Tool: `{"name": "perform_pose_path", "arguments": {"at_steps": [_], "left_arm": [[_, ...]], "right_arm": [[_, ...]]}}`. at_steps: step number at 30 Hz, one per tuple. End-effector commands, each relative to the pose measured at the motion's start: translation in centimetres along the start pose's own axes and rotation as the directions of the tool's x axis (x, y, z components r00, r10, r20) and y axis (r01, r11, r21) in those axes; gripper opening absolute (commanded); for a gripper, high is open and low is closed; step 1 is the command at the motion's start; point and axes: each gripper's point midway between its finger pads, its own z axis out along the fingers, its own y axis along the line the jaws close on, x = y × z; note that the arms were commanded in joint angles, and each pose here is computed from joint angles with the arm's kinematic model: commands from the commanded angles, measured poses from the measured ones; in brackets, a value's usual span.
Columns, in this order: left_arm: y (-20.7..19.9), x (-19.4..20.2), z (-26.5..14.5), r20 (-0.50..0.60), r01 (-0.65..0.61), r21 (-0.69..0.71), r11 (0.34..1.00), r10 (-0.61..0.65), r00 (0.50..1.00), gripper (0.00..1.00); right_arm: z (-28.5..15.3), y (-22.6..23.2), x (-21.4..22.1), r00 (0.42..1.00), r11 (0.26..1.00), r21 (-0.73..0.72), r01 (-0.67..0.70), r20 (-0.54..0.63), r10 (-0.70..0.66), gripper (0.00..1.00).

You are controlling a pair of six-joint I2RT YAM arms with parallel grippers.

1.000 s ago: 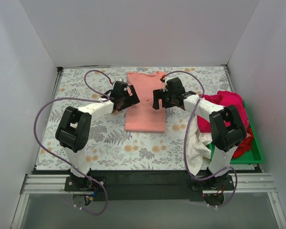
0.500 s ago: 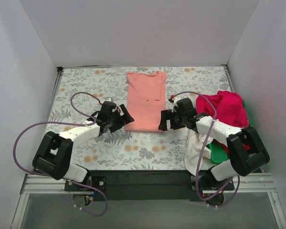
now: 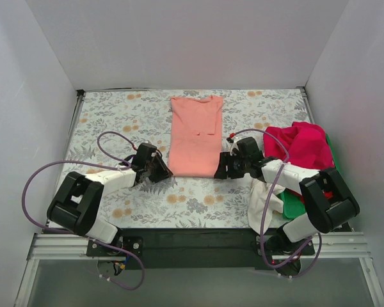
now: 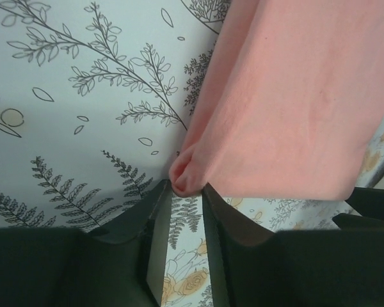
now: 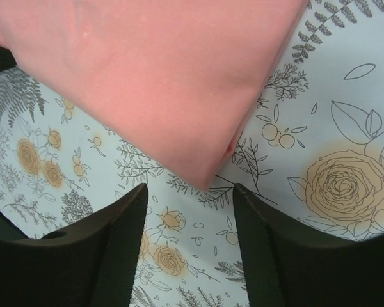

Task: Fold and stack the t-shirts
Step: Fold the tshirt

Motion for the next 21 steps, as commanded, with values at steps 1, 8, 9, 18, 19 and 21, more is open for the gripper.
{"name": "perform_pose_path", "arguments": {"at_steps": [1,8,9,18,19,21], "left_arm": [[0.0,-0.1,0.3,0.004,0.003,-0.011,1.000,-0.003,1.000,0.24],[1.1,0.0,0.5,0.013,0.008,-0.054,0.999,-0.007,1.000,0.00],[1.1,0.0,0.5,0.014,0.003,-0.053,0.999,-0.003,1.000,0.00],[0.3,-0.4,-0.8,0.036,0.007,-0.013,1.000,-0.007,0.999,0.00],[0.4,0.1,-1.0,0.021,0.016,-0.004,1.000,-0.016,1.000,0.00],[0.2,0.7,-2.0,0.011,0.034,0.022,0.999,-0.035,0.999,0.00]], "right_arm": [[0.9,0.3,-0.7,1.000,1.000,-0.014,-0.012,0.011,0.012,0.59],[1.9,0.0,-0.9,1.000,1.000,-0.010,-0.015,-0.002,0.015,0.40],[2.0,0.0,-0.9,1.000,1.000,-0.008,-0.013,-0.002,0.013,0.39],[1.9,0.7,-1.1,1.000,0.999,-0.046,0.010,-0.009,-0.011,0.01],[1.2,1.1,-0.8,1.000,0.998,-0.063,0.015,-0.002,-0.015,0.01],[0.4,1.4,0.2,1.000,0.997,-0.071,0.019,-0.010,-0.020,0.01]]}}
